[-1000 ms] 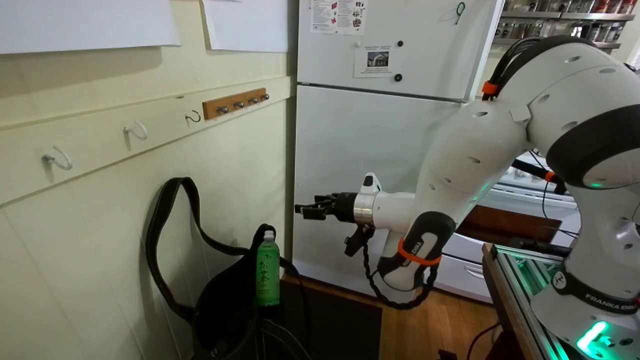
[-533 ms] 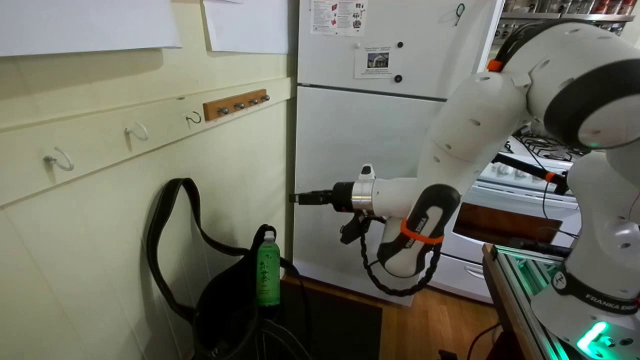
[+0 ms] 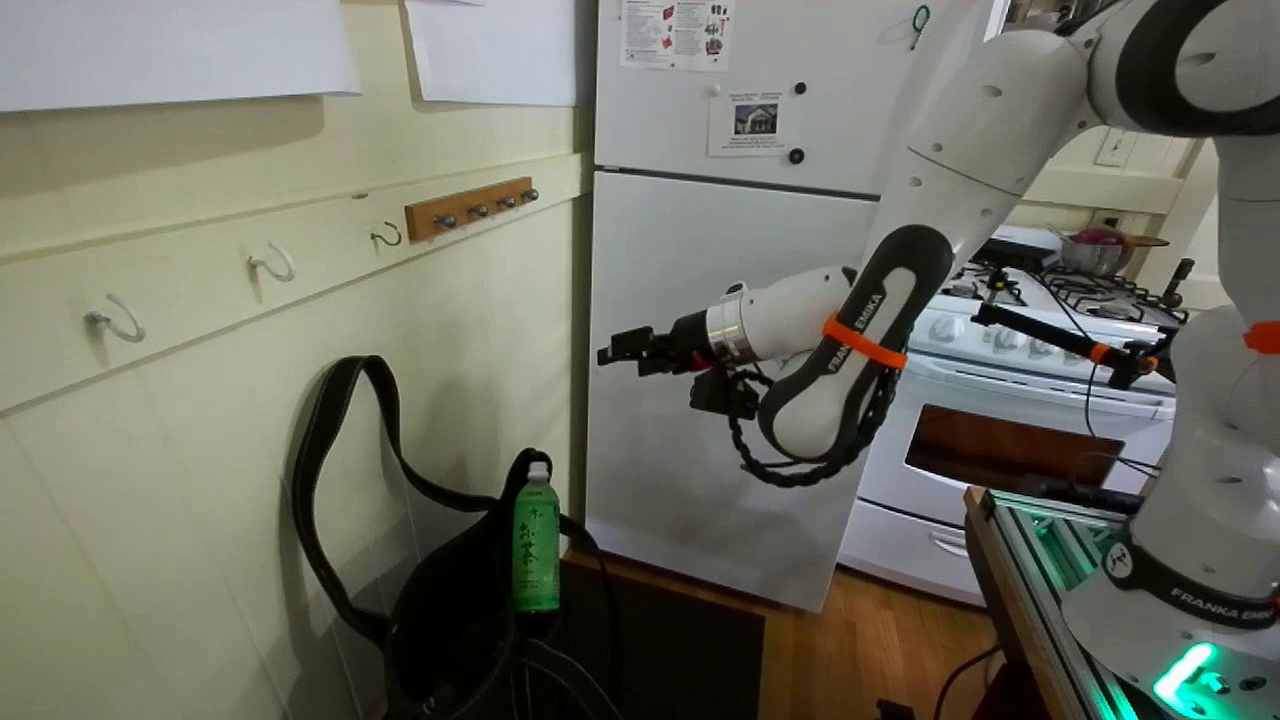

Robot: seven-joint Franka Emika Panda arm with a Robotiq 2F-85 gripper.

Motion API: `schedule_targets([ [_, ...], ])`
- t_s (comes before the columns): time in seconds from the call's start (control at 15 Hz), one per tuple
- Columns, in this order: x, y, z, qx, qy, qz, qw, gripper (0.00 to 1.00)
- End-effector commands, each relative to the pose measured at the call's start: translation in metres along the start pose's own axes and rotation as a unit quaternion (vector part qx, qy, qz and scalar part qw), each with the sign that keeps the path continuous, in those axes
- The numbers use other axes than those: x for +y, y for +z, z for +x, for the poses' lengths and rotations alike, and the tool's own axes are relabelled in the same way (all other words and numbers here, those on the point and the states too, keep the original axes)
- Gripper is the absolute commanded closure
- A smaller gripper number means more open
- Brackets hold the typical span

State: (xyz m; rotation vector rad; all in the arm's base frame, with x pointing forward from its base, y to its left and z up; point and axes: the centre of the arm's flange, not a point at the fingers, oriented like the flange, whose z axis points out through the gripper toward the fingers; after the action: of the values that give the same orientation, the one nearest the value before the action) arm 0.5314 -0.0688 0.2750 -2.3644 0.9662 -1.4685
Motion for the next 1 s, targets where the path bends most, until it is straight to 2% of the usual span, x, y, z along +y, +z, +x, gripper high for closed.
schedule_targets([
  [0.0,0.013,-0.012,0.02,-0.07,0.018,-0.035,0.9967,0.0],
  [0.33,0.027,0.005,0.031,-0.135,-0.011,-0.031,0.9903,0.0],
  [0.67,0.03,0.024,0.031,-0.227,-0.005,-0.032,0.9733,0.0],
  [0.73,0.028,0.028,0.032,-0.233,-0.004,-0.036,0.9718,0.0],
  [0.8,0.021,0.016,0.006,-0.204,-0.014,-0.035,0.9782,0.0],
  [0.93,0.026,0.019,0.009,-0.204,-0.012,-0.037,0.9781,0.0],
])
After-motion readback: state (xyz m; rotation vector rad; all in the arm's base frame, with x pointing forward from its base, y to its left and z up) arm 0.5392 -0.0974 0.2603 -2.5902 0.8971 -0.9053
